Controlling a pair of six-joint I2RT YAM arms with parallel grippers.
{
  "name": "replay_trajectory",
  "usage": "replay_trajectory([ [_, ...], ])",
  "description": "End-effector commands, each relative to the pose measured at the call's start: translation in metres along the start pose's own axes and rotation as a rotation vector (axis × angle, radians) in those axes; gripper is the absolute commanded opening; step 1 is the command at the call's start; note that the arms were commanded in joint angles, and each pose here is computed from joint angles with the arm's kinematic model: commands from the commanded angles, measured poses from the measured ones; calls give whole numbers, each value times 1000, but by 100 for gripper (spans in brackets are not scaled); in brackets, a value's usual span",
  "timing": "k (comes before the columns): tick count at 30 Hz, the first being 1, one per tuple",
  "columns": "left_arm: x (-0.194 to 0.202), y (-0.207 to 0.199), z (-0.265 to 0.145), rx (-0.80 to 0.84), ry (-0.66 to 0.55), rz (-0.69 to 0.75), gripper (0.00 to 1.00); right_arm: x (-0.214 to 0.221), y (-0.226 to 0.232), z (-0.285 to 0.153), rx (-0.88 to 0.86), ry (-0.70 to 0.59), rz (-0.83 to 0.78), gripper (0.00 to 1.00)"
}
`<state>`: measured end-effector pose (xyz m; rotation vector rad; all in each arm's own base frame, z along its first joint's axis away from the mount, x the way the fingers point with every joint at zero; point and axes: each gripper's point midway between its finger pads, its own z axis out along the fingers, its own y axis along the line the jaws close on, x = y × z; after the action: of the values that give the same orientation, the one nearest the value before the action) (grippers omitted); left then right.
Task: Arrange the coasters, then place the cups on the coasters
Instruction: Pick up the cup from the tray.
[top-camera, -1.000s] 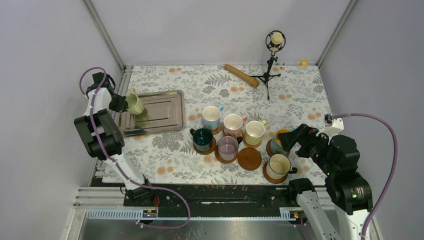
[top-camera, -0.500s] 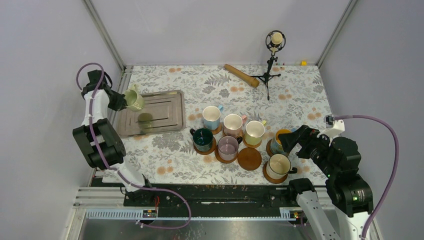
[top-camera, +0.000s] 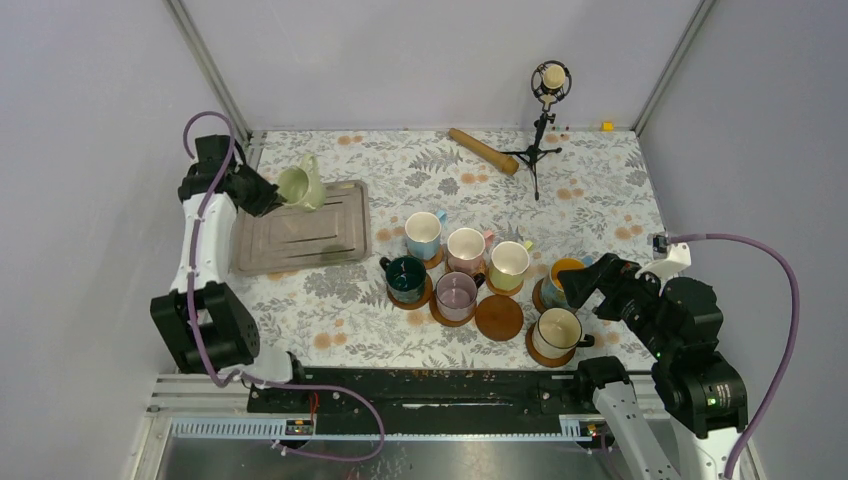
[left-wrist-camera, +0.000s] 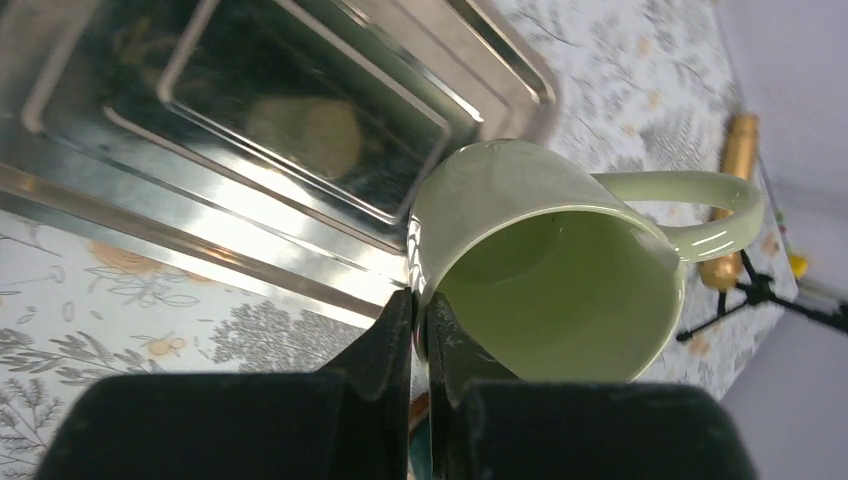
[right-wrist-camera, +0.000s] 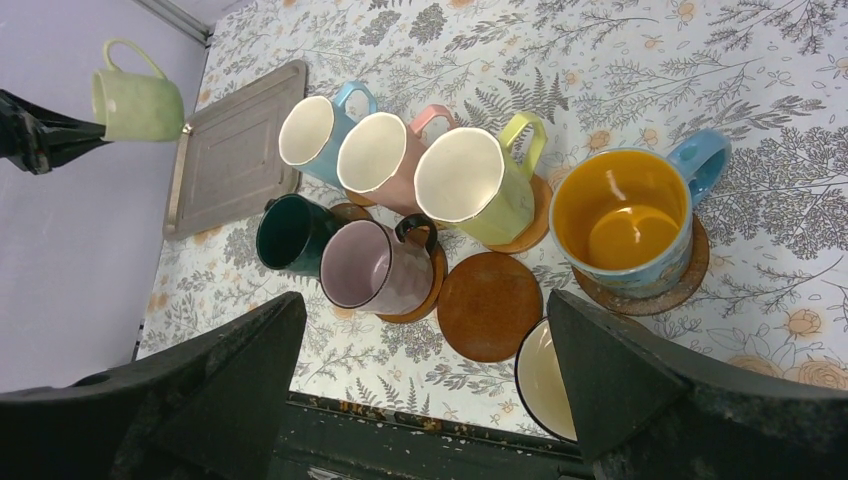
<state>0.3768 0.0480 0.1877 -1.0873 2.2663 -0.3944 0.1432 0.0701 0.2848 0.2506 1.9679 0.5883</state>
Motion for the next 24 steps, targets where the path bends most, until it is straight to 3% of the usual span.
replay_trajectory([
  [1,15,-65,-57,233,-52,144,0,-12,4,-9,-6,-42,-30,99],
  [12,145,-117,-128,416,78,306,0,-19,-1,-14,37,-75,-23,99],
  [20,236,-123,-143,477,255,359,0,-15,2,-17,17,-80,16,99],
  [24,264,-136,-162,519,261,375,0,-16,3,-21,6,-92,20,99],
])
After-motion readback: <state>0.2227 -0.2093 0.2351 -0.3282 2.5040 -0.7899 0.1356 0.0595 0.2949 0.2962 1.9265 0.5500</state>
